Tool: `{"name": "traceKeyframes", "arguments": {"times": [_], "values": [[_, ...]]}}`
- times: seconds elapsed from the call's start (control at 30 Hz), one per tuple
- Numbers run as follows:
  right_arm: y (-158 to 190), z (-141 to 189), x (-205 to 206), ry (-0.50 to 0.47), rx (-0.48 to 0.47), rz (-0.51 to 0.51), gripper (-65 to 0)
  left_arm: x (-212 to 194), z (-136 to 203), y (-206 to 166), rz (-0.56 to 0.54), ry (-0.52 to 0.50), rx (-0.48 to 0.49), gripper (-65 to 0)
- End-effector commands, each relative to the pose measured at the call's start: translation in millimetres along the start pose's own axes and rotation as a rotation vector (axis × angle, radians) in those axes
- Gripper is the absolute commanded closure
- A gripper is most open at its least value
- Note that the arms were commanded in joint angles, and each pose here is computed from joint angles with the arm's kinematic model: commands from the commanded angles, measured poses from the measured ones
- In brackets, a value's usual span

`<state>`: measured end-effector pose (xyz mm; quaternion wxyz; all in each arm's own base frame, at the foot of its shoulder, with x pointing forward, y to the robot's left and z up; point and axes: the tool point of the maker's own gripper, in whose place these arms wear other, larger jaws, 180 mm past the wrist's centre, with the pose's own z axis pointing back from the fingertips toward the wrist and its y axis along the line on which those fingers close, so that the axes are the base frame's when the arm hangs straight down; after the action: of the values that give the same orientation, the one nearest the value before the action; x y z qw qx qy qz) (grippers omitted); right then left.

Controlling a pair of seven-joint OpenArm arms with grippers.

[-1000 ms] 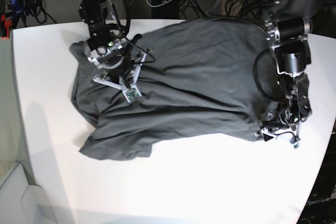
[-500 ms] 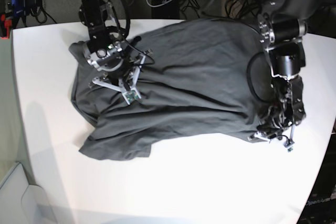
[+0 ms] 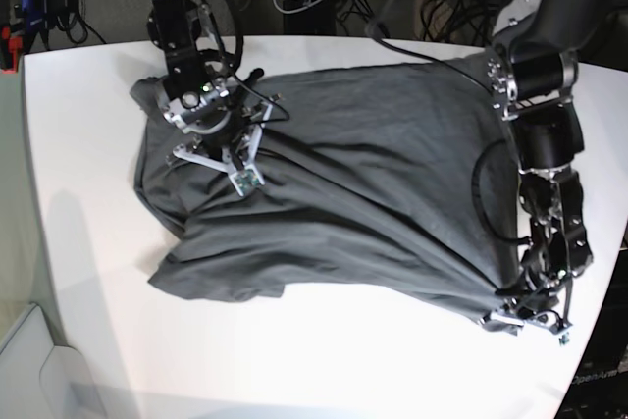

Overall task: Layout the t-shirt on the table in an organized manner, then fold the t-shirt properly
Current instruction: 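Release with the left gripper and regrasp the shirt's hem corner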

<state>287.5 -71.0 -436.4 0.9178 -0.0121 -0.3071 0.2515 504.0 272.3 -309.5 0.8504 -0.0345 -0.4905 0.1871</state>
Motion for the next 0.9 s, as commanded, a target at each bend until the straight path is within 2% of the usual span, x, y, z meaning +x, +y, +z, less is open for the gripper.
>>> {"name": "traceKeyframes", "arguments": {"times": [0.0, 0.17, 0.33, 0.37, 0.43, 0.5, 0.57, 0.63, 0.73, 0.87], "values": [[-3, -1, -27, 0.112, -0.013, 0.028, 0.0, 26, 1, -3, 0.001, -0.063, -0.007, -0.2], [-5, -1, -22, 0.107, -0.016, 0.031, 0.0, 12, -13, 8, 0.014, -0.100, 0.020, -0.4], [-6, -1, -22, 0.107, -0.018, 0.031, 0.0, -15, -25, 18, 0.033, -0.064, 0.042, -1.9], [-6, -1, -22, 0.107, -0.018, 0.031, 0.0, -17, -26, 18, 0.039, -0.052, 0.044, -4.5], [-6, -1, -22, 0.107, -0.018, 0.031, 0.0, -19, -27, 21, 0.044, -0.034, 0.051, -14.0], [-6, -1, -22, 0.107, -0.018, 0.031, 0.0, -19, -26, 21, 0.038, -0.023, 0.051, -27.8], [-6, -1, -21, 0.106, -0.018, 0.031, 0.0, -15, -24, 20, 0.031, -0.027, 0.044, -38.5], [-6, -1, -22, 0.107, -0.018, 0.031, 0.0, -3, -19, 25, 0.015, -0.058, 0.049, -45.5], [-5, -1, -21, 0.105, -0.016, 0.029, 0.0, 3, -13, 29, 0.003, -0.073, 0.050, -49.5], [-7, 6, -12, 0.070, -0.025, 0.027, 0.0, -10, 1, 30, -0.017, 0.013, 0.044, -49.3]]}}
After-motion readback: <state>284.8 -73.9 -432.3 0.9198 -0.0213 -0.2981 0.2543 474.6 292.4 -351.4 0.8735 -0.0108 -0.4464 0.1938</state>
